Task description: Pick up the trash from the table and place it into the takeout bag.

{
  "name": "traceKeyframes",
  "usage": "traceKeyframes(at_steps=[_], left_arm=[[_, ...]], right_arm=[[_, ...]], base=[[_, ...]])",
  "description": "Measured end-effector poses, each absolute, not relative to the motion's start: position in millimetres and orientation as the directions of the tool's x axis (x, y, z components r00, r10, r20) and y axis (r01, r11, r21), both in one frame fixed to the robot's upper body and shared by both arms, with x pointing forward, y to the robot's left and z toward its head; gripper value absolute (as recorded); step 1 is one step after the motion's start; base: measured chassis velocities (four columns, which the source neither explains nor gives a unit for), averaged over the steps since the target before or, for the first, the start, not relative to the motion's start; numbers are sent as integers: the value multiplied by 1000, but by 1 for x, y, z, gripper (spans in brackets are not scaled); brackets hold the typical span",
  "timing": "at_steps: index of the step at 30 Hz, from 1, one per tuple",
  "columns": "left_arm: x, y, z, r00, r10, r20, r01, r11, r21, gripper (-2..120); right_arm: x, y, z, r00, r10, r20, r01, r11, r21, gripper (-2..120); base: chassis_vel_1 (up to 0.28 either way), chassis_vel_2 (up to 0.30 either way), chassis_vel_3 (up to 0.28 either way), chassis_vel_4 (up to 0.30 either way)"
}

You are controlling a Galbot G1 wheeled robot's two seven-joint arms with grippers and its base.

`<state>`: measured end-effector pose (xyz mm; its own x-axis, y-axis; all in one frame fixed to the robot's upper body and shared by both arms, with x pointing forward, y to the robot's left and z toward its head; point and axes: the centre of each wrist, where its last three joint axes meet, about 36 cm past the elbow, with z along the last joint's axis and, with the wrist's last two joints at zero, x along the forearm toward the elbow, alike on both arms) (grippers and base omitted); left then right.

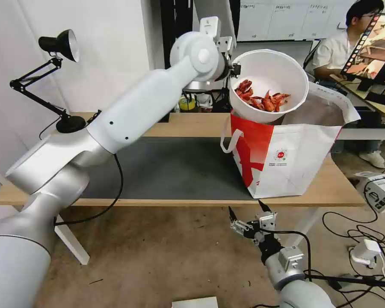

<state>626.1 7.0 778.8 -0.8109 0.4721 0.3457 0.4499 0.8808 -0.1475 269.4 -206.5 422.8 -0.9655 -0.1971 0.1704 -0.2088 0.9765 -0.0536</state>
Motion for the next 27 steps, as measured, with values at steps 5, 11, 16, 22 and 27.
traceKeyframes(at_steps=[5, 11, 16, 22, 27], left_arm=[[624, -3, 767, -815, 469, 341, 451, 882, -134, 0], [620, -11, 752, -820, 458, 342, 455, 885, -96, 0], [618, -15, 745, -823, 454, 340, 456, 886, -80, 0], [620, -17, 744, -832, 446, 329, 449, 891, -71, 0], [618, -19, 738, -847, 440, 298, 449, 893, -40, 0]], right_arm=[[269, -207, 423, -965, -197, 170, -209, 976, -54, 100], [269, -207, 423, -965, -197, 170, -209, 976, -54, 100], [269, -207, 423, -965, -197, 170, -209, 977, -54, 100], [269, -207, 423, -965, -197, 170, -209, 977, -54, 100], [269, -207, 423, -965, -197, 170, -209, 977, -54, 100]], base=[[0, 0, 0, 0], [0, 0, 0, 0], [0, 0, 0, 0], [0, 0, 0, 0], [0, 0, 0, 0]])
